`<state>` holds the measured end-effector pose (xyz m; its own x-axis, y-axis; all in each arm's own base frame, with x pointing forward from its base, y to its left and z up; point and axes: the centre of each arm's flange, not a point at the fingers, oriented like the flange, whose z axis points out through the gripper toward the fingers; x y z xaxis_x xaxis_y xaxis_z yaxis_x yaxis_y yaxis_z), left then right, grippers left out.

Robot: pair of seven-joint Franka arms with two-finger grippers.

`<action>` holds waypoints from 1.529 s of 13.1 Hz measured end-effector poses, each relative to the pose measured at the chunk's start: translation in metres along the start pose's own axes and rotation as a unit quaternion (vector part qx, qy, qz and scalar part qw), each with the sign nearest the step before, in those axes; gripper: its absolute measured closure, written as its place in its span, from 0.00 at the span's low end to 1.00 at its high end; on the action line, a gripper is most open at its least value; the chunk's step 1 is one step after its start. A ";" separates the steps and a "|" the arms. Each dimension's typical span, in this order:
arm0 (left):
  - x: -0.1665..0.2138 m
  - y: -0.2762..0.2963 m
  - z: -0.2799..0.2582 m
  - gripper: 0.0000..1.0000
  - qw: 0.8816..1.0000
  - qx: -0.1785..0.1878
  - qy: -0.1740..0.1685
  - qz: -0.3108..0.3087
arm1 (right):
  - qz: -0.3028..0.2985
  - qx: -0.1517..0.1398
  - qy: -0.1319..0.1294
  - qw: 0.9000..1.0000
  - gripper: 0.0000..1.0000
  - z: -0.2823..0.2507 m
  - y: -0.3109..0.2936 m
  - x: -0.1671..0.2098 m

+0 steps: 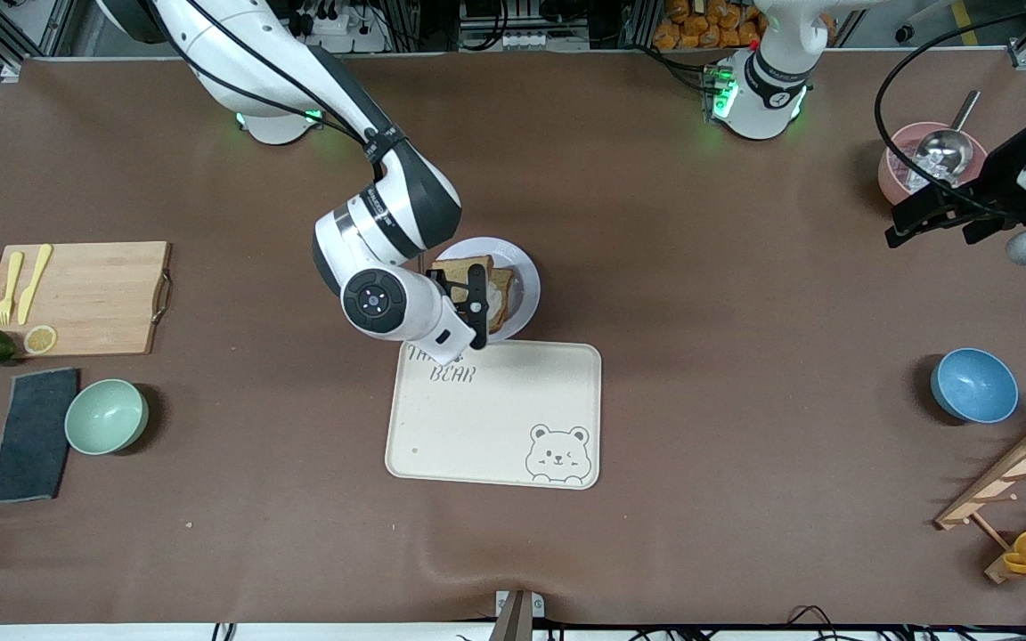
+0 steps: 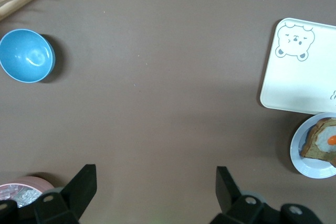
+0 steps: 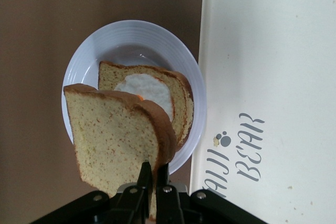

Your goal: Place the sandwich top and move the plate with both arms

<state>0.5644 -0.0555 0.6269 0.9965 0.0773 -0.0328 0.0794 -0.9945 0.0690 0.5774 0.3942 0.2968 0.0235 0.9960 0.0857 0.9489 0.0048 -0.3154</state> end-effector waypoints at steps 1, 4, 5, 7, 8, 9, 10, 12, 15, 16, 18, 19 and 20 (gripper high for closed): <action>0.004 -0.001 0.007 0.00 1.000 0.000 -0.007 -0.001 | 0.002 -0.003 0.001 1.000 0.93 0.003 0.003 -0.001; 0.015 -0.003 0.027 0.00 1.000 0.000 -0.024 -0.003 | 0.006 -0.022 0.009 1.000 0.93 0.009 0.013 -0.002; 0.017 -0.004 0.031 0.00 1.000 0.000 -0.028 -0.003 | 0.007 -0.022 0.009 1.000 0.93 0.011 0.014 -0.003; 0.020 -0.004 0.037 0.00 0.999 0.000 -0.033 -0.004 | 0.007 -0.021 0.008 1.000 0.93 0.013 0.015 -0.003; 0.021 -0.004 0.040 0.00 0.999 -0.004 -0.036 -0.004 | 0.007 -0.021 0.008 1.000 0.93 0.013 0.015 -0.003; 0.023 -0.001 0.046 0.00 0.999 -0.022 -0.045 -0.002 | 0.007 -0.020 0.008 1.000 0.93 0.013 0.015 -0.003; 0.027 0.004 0.055 0.00 0.997 -0.050 -0.057 0.003 | 0.007 -0.020 0.008 1.000 0.93 0.013 0.015 -0.002; 0.036 0.009 0.078 0.00 0.993 -0.080 -0.079 0.028 | 0.006 -0.019 0.008 1.000 0.93 0.015 0.014 -0.002; 0.051 0.008 0.111 0.00 0.989 -0.093 -0.098 0.060 | 0.006 -0.016 0.006 1.000 0.93 0.018 0.014 -0.001; 0.054 0.011 0.118 0.00 0.988 -0.104 -0.101 0.061 | 0.005 -0.015 0.005 1.000 0.93 0.020 0.014 -0.001; 0.057 0.018 0.131 0.00 0.981 -0.142 -0.116 0.056 | 0.003 -0.013 0.004 1.000 0.93 0.022 0.012 0.002; 0.058 0.021 0.143 0.00 0.978 -0.158 -0.128 0.054 | 0.002 -0.011 0.003 1.000 0.93 0.023 0.011 0.003; 0.060 0.023 0.159 0.00 0.973 -0.177 -0.135 0.055 | 0.000 -0.009 0.003 1.000 0.93 0.024 0.009 0.006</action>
<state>0.6214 -0.0855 0.4684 0.9598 -0.0980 -0.2631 0.0239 -0.9052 0.4244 0.5784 0.4023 0.2720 0.0251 0.9955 0.0918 0.9544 0.0035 -0.2984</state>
